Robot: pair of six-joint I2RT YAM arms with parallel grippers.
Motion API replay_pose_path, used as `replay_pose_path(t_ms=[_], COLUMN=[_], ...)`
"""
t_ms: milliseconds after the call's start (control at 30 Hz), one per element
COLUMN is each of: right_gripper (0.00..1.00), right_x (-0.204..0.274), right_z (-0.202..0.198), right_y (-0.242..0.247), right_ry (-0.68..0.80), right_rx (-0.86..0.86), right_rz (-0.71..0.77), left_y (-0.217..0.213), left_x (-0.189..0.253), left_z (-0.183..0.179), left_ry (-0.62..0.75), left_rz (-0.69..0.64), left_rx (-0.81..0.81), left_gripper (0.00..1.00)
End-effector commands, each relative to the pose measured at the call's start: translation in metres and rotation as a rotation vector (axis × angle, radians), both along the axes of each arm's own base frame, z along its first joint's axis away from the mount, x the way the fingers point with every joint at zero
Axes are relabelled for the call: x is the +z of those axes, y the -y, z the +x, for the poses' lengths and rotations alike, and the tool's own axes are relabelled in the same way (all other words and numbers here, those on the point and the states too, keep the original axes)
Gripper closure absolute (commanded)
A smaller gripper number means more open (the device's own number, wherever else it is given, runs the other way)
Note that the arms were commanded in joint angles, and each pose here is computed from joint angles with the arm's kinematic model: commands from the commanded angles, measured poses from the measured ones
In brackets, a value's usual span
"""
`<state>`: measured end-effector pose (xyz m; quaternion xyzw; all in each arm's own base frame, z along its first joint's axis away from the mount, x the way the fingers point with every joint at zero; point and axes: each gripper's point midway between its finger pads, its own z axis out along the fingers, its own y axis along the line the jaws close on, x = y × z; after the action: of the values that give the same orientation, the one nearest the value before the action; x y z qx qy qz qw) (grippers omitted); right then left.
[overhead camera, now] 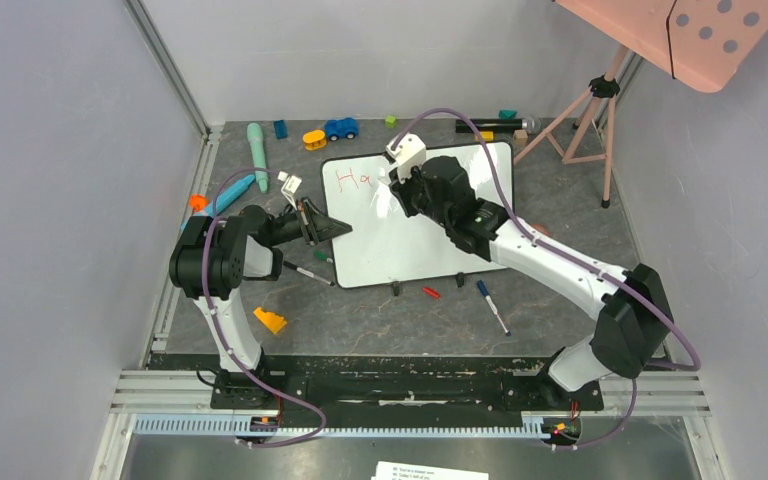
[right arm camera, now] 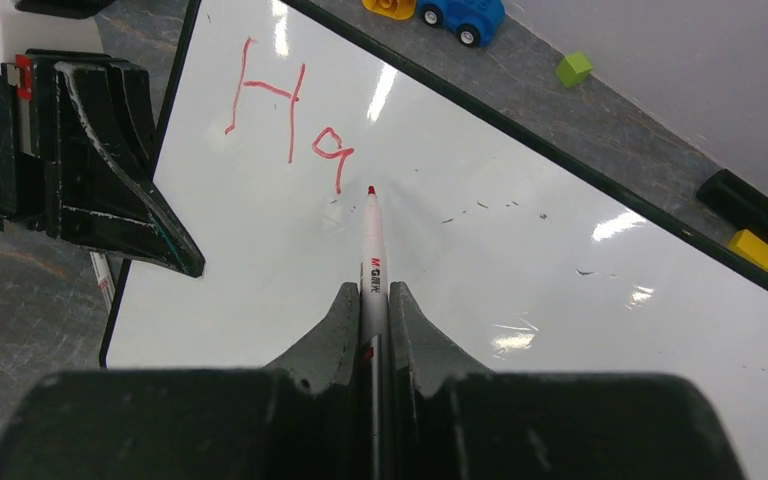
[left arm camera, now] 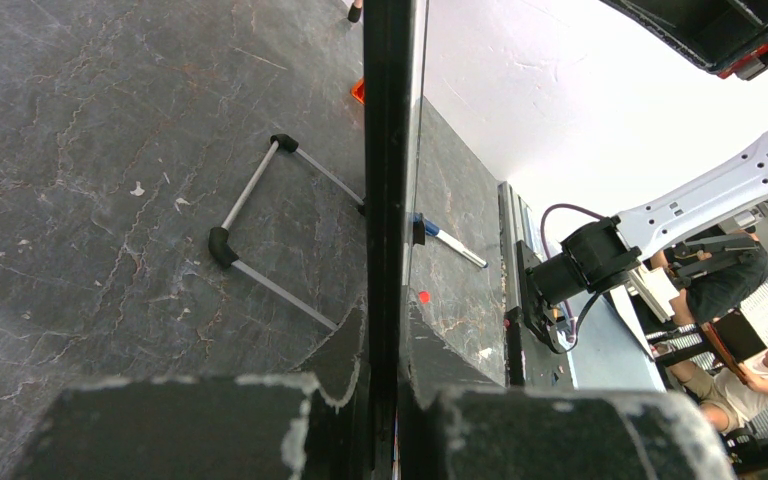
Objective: Write a sentence on the whiteboard
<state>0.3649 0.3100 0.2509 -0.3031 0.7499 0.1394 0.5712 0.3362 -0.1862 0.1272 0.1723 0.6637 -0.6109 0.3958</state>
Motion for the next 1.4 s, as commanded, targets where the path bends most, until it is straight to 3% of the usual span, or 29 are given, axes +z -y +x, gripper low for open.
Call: replay_pose_path(t_ms=[0,833,1367], right_gripper=[1.00,1.00,1.00], right_x=[0.034,0.005,-0.020], right_z=[0.012,0.025,0.005], right_y=[-0.009,-0.005,0.004], right_ry=[0.075,0.024,-0.047], right_rx=[-0.006,-0.059,-0.031], right_rz=[0.052,-0.035,-0.067], left_y=[0.001,0.002,0.002], left_x=[0.003,0.003,0.004], left_z=[-0.002,-0.002,-0.002], left_ry=[0.136,0.134,0.136], left_rz=[0.027,0.027,0.027], left_rx=[-0.006,-0.011,-0.011], left_gripper=[0.98,0.98,0.98])
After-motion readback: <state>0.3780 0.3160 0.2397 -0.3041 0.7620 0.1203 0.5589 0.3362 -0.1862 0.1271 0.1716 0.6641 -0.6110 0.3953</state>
